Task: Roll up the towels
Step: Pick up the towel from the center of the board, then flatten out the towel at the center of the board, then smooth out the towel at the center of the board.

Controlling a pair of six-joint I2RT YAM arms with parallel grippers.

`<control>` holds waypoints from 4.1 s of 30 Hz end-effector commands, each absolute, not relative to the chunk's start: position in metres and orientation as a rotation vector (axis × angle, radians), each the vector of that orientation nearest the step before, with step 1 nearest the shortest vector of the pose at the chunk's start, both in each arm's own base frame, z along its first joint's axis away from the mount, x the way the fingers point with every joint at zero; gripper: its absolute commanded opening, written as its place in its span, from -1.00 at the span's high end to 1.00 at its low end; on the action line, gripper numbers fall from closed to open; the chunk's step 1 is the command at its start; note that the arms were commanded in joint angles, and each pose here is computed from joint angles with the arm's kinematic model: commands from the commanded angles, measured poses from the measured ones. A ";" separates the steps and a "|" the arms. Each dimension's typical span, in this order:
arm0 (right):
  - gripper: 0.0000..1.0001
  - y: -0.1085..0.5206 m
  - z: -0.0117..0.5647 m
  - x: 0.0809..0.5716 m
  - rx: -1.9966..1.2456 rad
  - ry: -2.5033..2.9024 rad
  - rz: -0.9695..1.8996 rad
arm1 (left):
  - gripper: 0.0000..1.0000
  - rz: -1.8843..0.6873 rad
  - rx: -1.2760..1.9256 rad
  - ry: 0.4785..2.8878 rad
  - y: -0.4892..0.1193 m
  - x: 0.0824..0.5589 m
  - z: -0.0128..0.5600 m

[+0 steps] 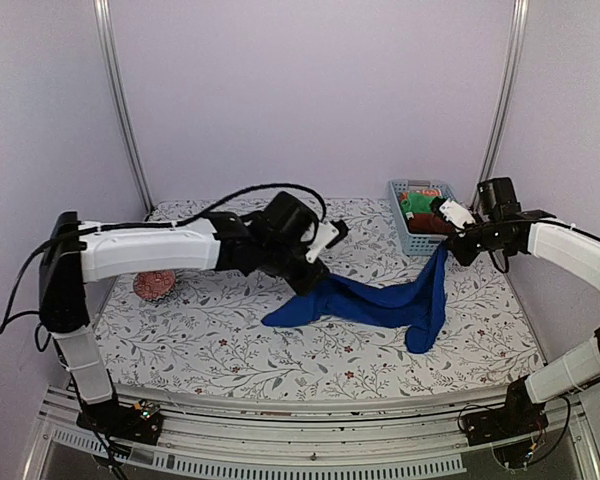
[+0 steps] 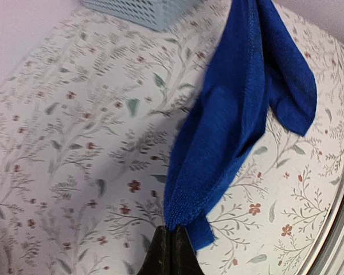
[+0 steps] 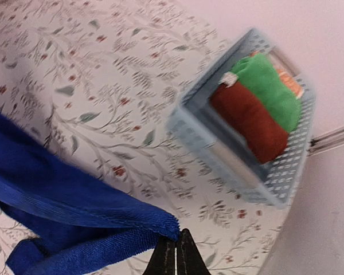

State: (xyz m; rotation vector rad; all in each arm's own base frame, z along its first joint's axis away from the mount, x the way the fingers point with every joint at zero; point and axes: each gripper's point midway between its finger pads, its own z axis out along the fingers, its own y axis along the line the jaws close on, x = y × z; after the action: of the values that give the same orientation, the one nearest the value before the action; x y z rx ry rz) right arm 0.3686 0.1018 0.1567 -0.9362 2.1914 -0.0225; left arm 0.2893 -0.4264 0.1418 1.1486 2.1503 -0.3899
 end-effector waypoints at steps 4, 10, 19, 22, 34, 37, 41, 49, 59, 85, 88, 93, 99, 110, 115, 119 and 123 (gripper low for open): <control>0.95 0.079 0.263 0.399 -0.820 2.001 -0.075 | 1.00 -0.373 0.830 2.025 -0.326 0.339 0.257; 0.95 0.091 0.243 0.395 -0.826 2.059 0.050 | 1.00 -0.412 0.835 2.112 -0.320 0.322 0.223; 0.95 0.103 0.302 0.324 -0.881 1.921 0.144 | 1.00 -0.559 0.959 1.866 -0.322 0.241 0.310; 0.95 0.118 0.339 0.264 -0.992 1.759 0.233 | 1.00 -0.635 0.979 1.711 -0.318 0.200 0.364; 0.95 0.111 0.308 0.229 -1.170 1.764 0.189 | 1.00 -0.702 0.951 1.633 -0.301 0.171 0.364; 0.95 0.106 0.273 0.269 -1.150 1.870 0.177 | 1.00 -0.653 0.913 1.812 -0.307 0.224 0.310; 0.95 0.091 0.210 0.343 -1.097 2.046 0.096 | 1.00 -0.710 0.759 2.068 -0.302 0.320 0.238; 0.27 0.062 0.175 0.471 -0.802 2.321 -0.051 | 0.08 -0.409 0.522 2.293 -0.286 0.442 0.199; 0.14 0.092 0.179 0.350 -0.980 2.280 0.237 | 0.18 -0.553 0.543 2.384 -0.271 0.337 0.177; 0.60 0.097 0.042 0.185 -1.606 2.466 0.454 | 0.77 -0.691 0.919 2.827 -0.317 0.181 0.045; 0.72 0.085 0.022 0.188 -1.618 2.506 0.353 | 0.77 -0.670 0.941 2.878 -0.312 0.173 0.030; 0.73 0.078 0.006 0.178 -1.637 2.572 0.354 | 0.79 -0.412 0.885 3.034 -0.273 0.162 -0.006; 0.74 0.050 -0.010 0.151 -1.686 2.679 0.261 | 0.79 -0.352 0.797 3.151 -0.248 0.141 -0.021; 0.73 0.021 0.002 0.130 -1.735 2.750 0.176 | 0.80 -0.032 0.518 3.259 -0.164 0.122 0.006; 0.73 0.021 0.027 0.136 -1.713 2.702 0.132 | 0.81 0.017 0.521 3.193 -0.156 0.138 0.039; 0.76 0.022 0.053 0.146 -1.707 2.613 0.075 | 0.82 0.157 0.433 3.118 -0.128 0.169 0.069; 0.76 0.022 0.079 0.161 -1.656 2.552 0.062 | 0.71 0.153 0.377 3.016 -0.122 0.201 0.104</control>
State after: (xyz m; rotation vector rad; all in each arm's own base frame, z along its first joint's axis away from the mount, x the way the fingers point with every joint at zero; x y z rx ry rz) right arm 0.1522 0.0256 0.0528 -1.6648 2.5949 0.0852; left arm 0.1793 -0.1450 0.0693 0.3961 3.0968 0.0354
